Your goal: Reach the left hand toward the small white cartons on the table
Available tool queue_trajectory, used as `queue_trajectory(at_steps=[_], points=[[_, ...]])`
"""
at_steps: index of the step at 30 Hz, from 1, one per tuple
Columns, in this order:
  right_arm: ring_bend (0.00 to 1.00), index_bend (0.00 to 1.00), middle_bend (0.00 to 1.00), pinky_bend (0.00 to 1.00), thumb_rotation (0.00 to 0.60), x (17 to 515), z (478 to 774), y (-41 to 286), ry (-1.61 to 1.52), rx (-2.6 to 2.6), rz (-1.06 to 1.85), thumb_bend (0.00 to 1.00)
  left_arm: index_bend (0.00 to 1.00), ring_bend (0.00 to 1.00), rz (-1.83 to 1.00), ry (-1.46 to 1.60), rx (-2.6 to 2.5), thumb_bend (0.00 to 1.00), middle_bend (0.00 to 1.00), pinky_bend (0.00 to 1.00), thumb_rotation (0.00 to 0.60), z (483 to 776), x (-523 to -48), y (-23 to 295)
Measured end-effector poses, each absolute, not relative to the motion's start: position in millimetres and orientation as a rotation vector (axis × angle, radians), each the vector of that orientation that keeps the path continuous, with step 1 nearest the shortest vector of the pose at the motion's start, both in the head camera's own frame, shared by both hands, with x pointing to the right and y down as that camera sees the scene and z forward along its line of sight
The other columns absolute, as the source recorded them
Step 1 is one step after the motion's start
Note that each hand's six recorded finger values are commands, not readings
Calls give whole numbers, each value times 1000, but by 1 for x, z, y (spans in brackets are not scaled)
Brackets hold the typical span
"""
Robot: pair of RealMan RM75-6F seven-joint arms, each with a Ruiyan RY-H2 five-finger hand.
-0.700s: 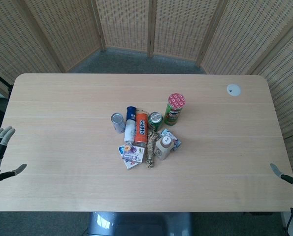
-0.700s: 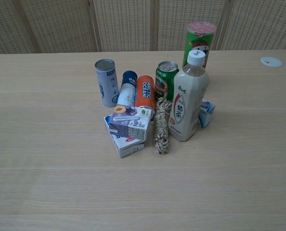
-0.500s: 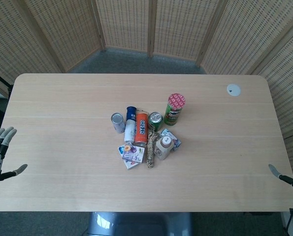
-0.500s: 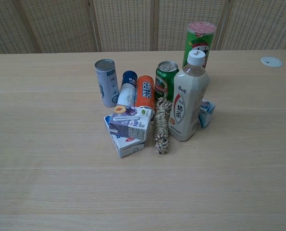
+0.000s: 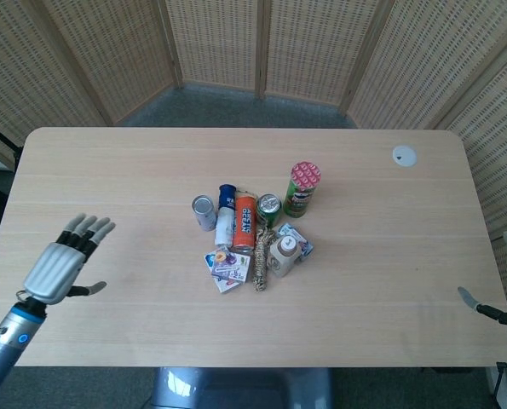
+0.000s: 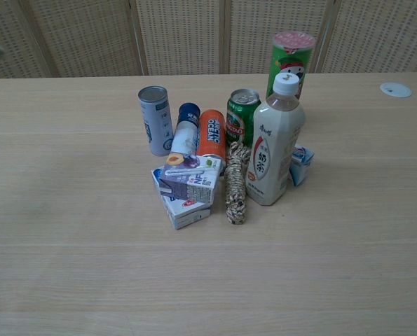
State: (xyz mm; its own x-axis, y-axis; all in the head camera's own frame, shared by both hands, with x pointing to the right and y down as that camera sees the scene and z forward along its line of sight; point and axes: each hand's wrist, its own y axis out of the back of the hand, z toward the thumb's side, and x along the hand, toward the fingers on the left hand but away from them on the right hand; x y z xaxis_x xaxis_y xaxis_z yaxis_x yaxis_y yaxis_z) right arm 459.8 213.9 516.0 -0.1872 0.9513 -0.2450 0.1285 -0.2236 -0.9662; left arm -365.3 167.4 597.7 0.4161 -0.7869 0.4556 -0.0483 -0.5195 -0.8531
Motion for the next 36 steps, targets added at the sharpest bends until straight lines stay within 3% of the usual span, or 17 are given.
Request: queue_trajectory(at_steps=[14,22,36], points=[[0,0,0,0,478,462,518,214,-1325,-1414,1494,0,0,0,-1228,320,-1933,0,0,0,600,646,-225,150],[0,0,0,0,474,460,518,215,-1326,-1435,1493,0,0,0,-1169,189,-1948,0,0,0,600,658,-130,162],[0,0,0,0,477,463,518,214,-1344,-1448,1492,0,0,0,-1240,158,-1856,0,0,0,600,687,-100,160]])
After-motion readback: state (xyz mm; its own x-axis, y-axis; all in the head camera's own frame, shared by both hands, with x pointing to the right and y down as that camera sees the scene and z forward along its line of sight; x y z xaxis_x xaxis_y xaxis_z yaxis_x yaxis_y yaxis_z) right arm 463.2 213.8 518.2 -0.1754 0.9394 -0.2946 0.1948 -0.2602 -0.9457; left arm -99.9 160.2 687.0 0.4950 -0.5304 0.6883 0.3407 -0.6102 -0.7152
